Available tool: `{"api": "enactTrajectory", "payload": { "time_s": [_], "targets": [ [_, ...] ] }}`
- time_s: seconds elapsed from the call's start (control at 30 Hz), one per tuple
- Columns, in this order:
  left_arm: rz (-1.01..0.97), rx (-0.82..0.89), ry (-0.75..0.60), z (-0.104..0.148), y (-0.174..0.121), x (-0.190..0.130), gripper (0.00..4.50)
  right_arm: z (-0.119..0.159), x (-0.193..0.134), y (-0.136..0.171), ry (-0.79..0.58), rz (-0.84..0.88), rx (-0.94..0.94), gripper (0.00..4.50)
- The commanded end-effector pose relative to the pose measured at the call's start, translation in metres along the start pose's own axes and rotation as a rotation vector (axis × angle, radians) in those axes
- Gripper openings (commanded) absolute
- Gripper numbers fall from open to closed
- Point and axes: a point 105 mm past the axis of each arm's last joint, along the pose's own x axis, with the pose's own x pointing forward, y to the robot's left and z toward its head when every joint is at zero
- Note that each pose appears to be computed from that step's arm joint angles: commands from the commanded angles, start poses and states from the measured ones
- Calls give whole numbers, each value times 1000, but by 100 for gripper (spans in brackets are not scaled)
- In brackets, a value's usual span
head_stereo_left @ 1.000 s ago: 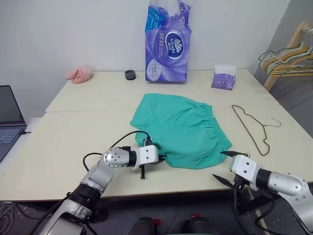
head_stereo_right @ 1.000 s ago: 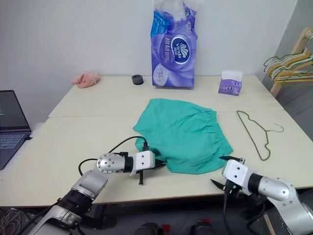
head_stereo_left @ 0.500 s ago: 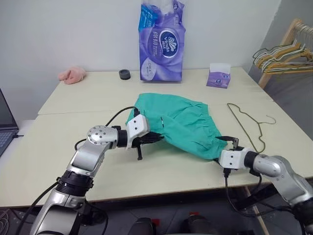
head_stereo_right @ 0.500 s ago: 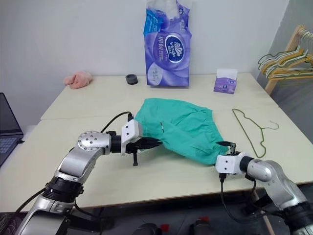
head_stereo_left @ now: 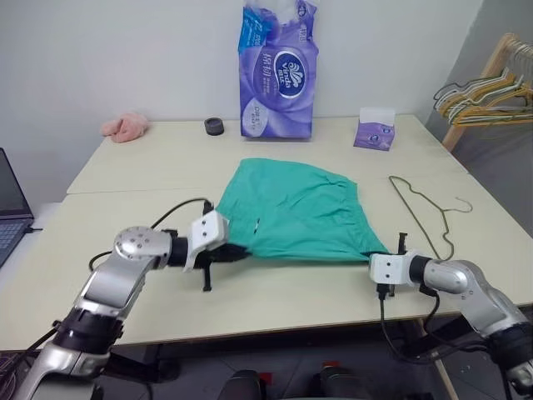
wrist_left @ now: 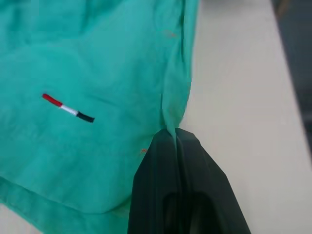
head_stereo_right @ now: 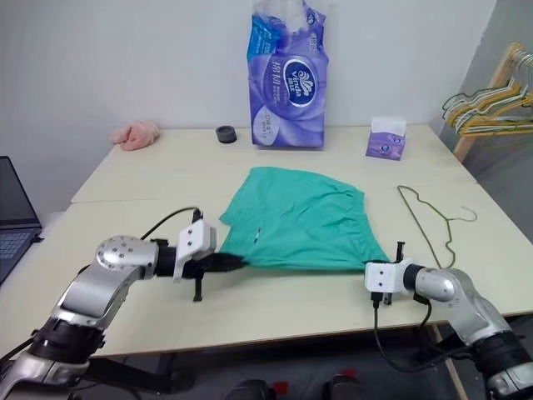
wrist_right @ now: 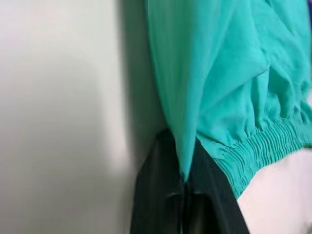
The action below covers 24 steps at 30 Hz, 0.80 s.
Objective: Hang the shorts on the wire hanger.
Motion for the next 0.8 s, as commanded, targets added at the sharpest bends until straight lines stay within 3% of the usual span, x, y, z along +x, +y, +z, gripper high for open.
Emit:
{"api": "enactTrajectory", "payload": {
  "time_s": [0.03, 0.2, 0.4, 0.8],
  "targets": [
    [-119, -20, 56, -6, -25, -8, 0, 7, -17, -4, -20, 66, -10, 7],
    [-315, -102, 151, -25, -70, -14, 0, 21, -23, 13, -68, 209, -15, 7],
    [-440, -159, 143, -22, -101, -17, 0, 25, -35, 33, -80, 356, -39, 7],
    [-473, -199, 128, -19, -116, -13, 0, 27, -48, 48, -88, 453, 4, 7]
  ]
}}
